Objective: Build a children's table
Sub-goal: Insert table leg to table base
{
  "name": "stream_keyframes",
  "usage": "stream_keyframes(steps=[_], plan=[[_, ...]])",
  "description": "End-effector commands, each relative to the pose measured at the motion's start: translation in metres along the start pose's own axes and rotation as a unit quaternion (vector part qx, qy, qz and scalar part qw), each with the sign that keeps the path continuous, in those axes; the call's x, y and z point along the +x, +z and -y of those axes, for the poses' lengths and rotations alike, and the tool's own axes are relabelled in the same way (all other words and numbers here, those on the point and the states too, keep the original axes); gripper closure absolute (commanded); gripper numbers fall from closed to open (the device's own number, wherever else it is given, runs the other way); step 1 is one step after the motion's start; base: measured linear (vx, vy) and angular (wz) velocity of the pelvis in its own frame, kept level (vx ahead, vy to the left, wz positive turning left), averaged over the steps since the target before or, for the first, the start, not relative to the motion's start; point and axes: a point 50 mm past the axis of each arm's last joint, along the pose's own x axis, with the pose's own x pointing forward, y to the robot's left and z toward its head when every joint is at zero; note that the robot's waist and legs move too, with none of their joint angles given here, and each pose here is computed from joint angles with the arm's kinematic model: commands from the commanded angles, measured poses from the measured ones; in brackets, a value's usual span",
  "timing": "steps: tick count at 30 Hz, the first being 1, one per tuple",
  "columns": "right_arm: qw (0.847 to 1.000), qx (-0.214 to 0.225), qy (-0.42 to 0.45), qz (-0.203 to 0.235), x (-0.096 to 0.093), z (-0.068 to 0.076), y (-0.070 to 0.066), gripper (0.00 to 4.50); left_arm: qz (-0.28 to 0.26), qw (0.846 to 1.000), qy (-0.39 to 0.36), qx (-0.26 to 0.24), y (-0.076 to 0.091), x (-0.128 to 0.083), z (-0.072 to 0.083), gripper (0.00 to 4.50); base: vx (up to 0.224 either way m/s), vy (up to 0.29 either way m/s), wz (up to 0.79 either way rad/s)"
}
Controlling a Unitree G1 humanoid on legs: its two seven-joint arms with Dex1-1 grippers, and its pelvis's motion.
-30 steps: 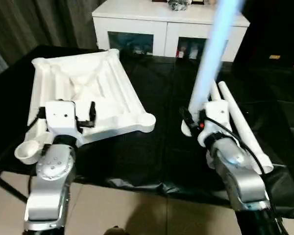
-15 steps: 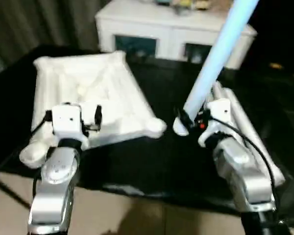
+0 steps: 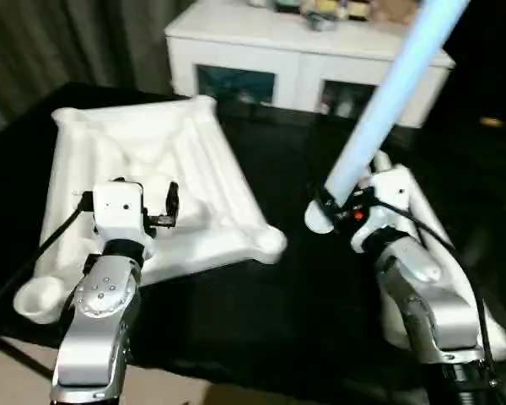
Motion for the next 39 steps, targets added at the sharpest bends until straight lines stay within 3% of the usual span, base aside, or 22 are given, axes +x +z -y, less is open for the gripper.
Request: stream_keyframes(steps=[1, 14, 19, 24, 28, 32, 33, 34, 37, 39], plan=[[1.0, -0.007, -0.012, 0.009, -0.003, 0.008, 0.008, 2.65, 0.007, 1.0, -0.016, -0.003, 0.004, 0.004, 0.007, 0.0, 0.12, 0.044, 0.12], [1.0, 0.002, -0.021, 0.015, -0.012, 0.006, 0.012, 2.65, 0.006, 0.999, -0.036, -0.007, 0.004, 0.002, 0.01, 0.0, 0.098, 0.008, 0.04], [1.0, 0.01, -0.02, 0.018, -0.013, 0.012, 0.017, 2.65, 0.003, 0.991, -0.132, 0.004, 0.005, 0.008, 0.025, 0.0, 0.041, -0.044, 0.07], [0.999, 0.016, -0.02, 0.026, -0.008, 0.006, 0.021, 2.65, -0.039, 0.987, -0.153, -0.007, -0.006, 0.018, 0.012, 0.0, -0.047, 0.02, -0.03], [1.0, 0.014, -0.012, 0.021, -0.004, 0.006, 0.016, 2.65, -0.038, 0.988, -0.149, 0.002, -0.007, 0.023, 0.003, 0.0, -0.084, 0.011, 0.03], [1.0, 0.015, 0.004, 0.017, 0.0, 0.01, 0.017, 2.65, -0.038, 0.979, -0.2, -0.004, -0.006, 0.024, 0.009, 0.0, -0.064, -0.017, 0.06], [1.0, 0.008, 0.019, 0.008, 0.001, 0.012, 0.017, 2.65, -0.039, 0.962, -0.268, -0.026, -0.003, 0.02, 0.019, 0.0, 0.0, 0.0, 0.0], [1.0, 0.006, 0.023, 0.006, 0.001, 0.012, 0.017, 2.65, -0.039, 0.958, -0.283, -0.03, -0.002, 0.019, 0.021, 0.0, 0.0, 0.0, 0.0], [0.999, -0.009, 0.053, 0.006, 0.0, 0.015, 0.024, 2.65, -0.044, 0.913, -0.404, -0.034, 0.004, 0.007, 0.034, 0.0, 0.0, 0.0, 0.0], [0.997, -0.021, 0.073, 0.006, -0.003, 0.018, 0.027, 2.65, -0.053, 0.87, -0.489, -0.026, 0.007, -0.003, 0.04, 0.0, 0.0, 0.0, 0.0]])
